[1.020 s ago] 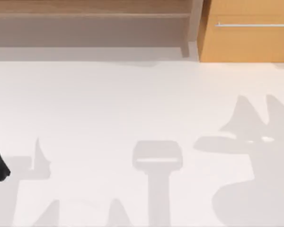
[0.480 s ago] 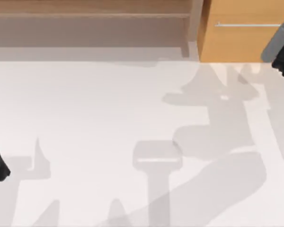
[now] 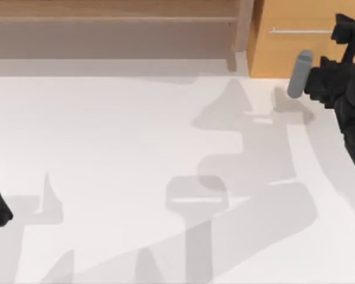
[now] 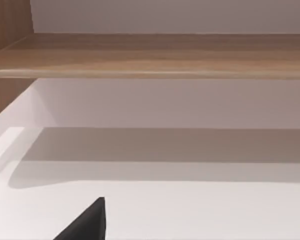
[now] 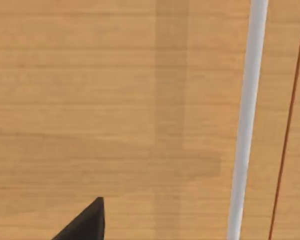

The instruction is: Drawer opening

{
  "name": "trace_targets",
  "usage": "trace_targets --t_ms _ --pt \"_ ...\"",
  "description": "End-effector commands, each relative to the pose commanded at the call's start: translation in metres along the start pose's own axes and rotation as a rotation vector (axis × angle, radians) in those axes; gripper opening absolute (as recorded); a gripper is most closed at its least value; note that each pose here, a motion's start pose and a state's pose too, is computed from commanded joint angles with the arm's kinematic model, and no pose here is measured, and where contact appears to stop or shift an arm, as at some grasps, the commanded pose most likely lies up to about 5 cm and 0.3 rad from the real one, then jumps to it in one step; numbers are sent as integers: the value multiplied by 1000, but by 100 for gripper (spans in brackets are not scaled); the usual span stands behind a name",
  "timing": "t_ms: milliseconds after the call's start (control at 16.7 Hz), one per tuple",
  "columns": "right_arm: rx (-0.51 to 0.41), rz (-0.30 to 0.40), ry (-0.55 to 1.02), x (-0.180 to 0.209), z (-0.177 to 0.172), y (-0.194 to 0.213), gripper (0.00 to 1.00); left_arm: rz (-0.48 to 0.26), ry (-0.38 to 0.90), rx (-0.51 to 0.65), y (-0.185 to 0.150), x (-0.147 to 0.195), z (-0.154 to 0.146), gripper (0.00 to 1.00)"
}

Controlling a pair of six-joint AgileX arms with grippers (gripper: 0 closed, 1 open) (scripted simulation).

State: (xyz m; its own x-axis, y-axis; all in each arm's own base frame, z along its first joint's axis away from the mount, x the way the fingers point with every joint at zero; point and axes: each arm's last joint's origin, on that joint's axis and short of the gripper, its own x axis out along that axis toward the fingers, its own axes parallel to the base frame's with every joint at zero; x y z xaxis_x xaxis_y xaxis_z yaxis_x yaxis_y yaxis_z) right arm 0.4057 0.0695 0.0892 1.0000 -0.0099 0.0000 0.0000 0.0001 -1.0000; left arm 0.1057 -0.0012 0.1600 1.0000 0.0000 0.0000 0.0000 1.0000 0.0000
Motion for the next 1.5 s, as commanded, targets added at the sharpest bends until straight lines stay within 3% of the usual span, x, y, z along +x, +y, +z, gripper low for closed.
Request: trace_targets --t_ms 780,1500 --pt "0 0 0 25 0 0 100 0 0 0 0 0 0 100" --pt "0 0 0 25 0 0 10 0 0 0 0 0 0 100"
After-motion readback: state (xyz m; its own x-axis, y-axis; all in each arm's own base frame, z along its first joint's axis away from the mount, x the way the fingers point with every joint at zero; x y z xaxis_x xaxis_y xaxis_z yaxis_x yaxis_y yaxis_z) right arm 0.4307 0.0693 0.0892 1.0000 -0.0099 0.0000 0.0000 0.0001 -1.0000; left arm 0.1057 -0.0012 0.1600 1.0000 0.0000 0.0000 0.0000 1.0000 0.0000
